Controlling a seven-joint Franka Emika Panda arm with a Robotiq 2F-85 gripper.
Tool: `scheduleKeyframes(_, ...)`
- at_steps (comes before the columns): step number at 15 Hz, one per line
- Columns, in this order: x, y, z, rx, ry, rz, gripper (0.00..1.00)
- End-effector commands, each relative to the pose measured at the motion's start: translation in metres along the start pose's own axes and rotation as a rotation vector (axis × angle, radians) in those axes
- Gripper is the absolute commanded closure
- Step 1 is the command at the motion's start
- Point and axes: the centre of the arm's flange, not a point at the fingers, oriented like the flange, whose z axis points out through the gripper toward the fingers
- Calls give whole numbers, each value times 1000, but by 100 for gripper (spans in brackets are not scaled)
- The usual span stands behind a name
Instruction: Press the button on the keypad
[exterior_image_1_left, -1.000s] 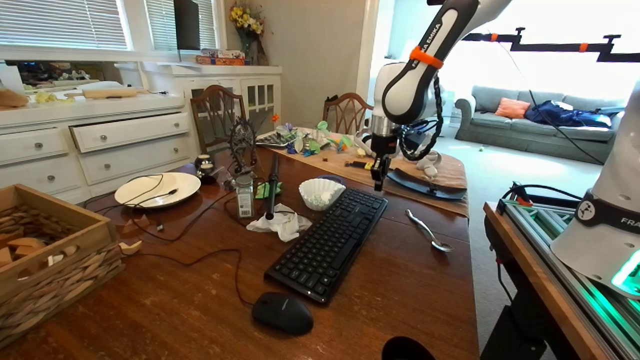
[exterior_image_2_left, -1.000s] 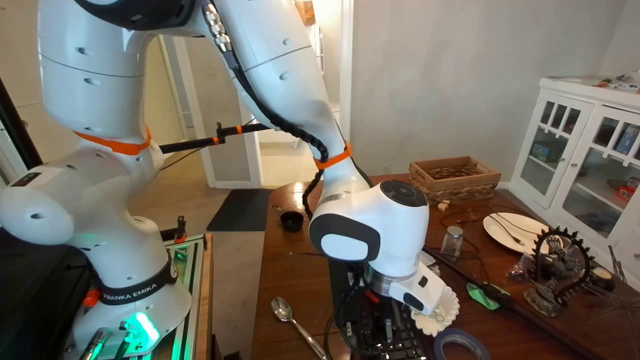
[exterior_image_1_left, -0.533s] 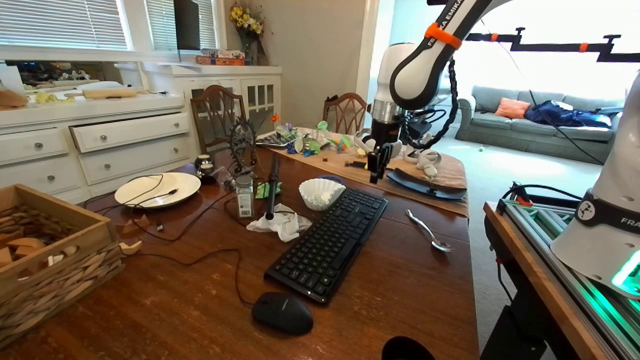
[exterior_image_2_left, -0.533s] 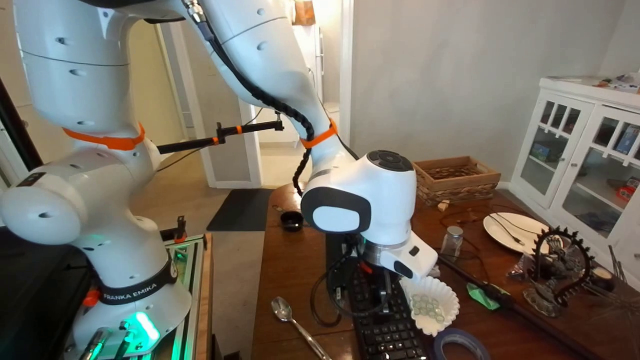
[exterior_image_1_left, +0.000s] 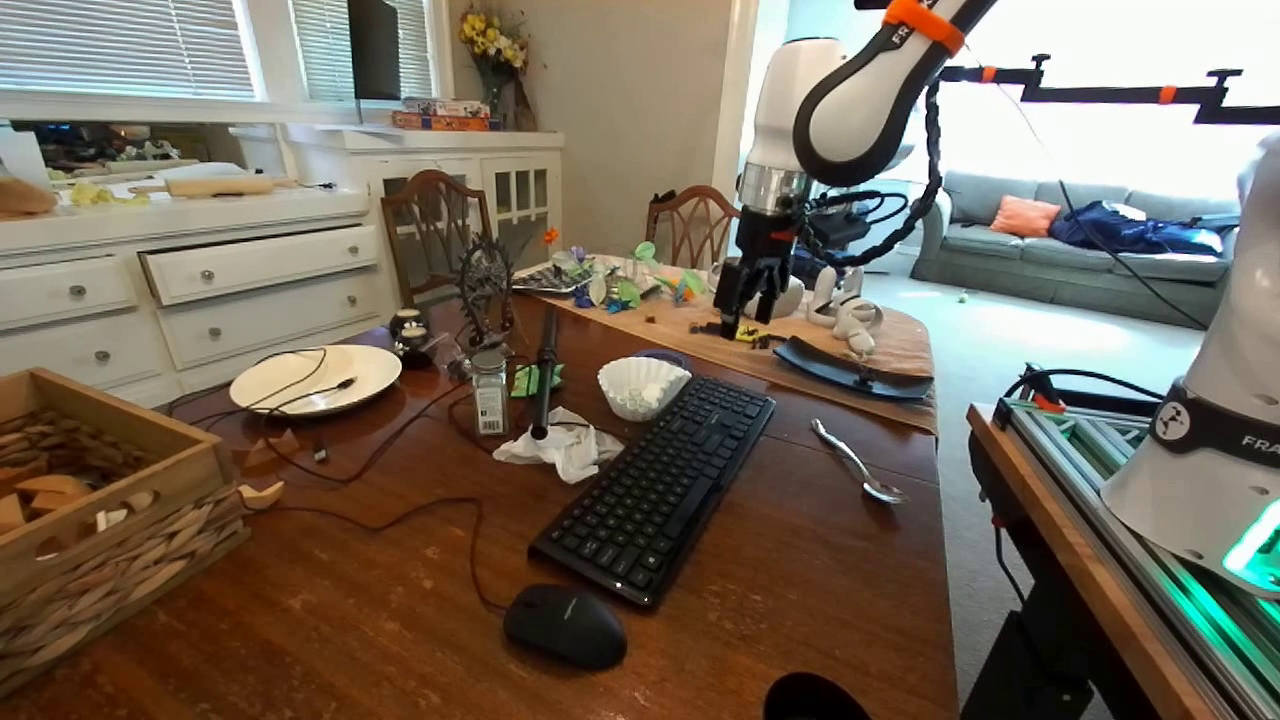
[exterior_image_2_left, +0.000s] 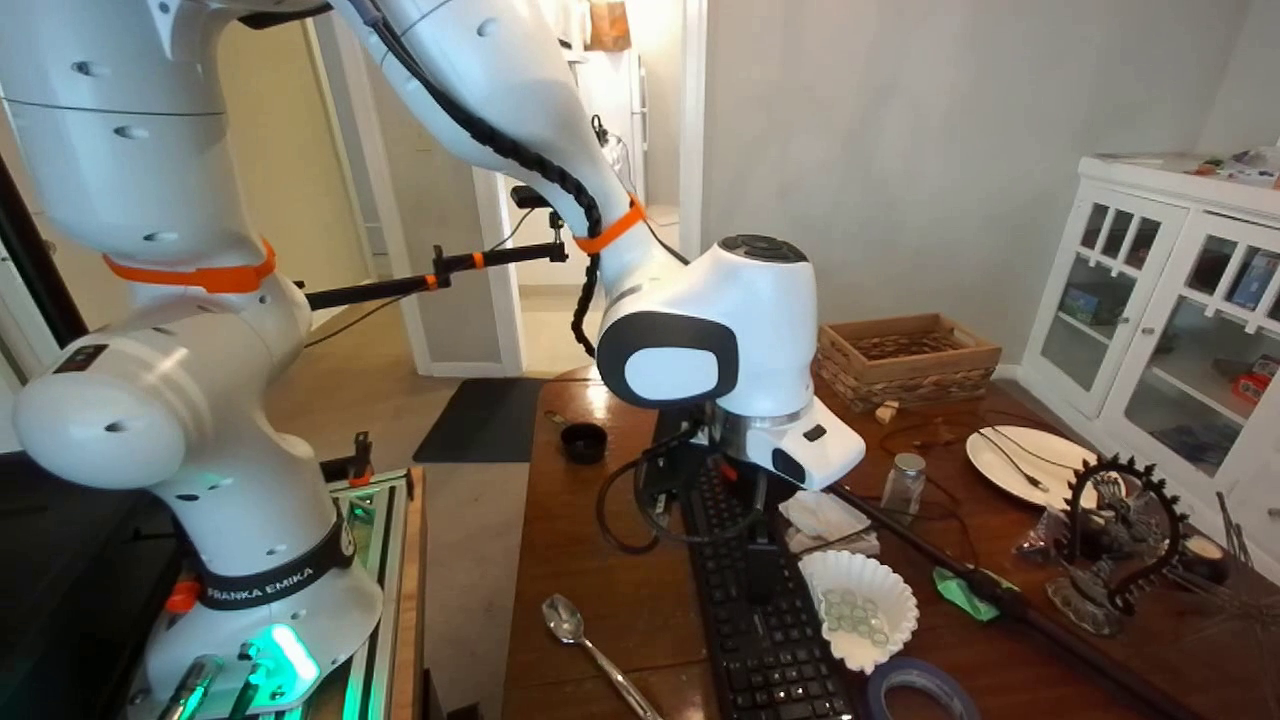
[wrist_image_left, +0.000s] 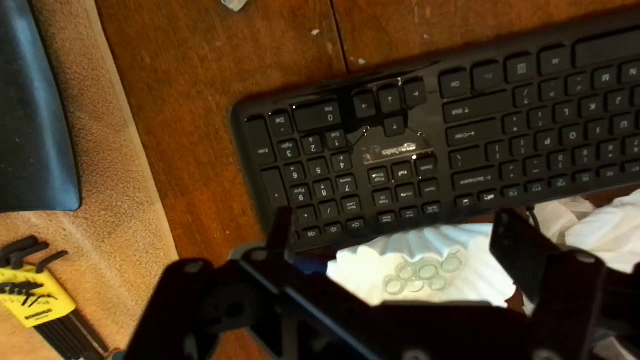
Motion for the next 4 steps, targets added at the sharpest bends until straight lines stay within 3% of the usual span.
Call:
scheduleKeyframes(1, -10, 6, -10, -54, -3, 0, 0)
scheduleKeyframes(4, 1, 6, -5, -26, 7, -5, 1)
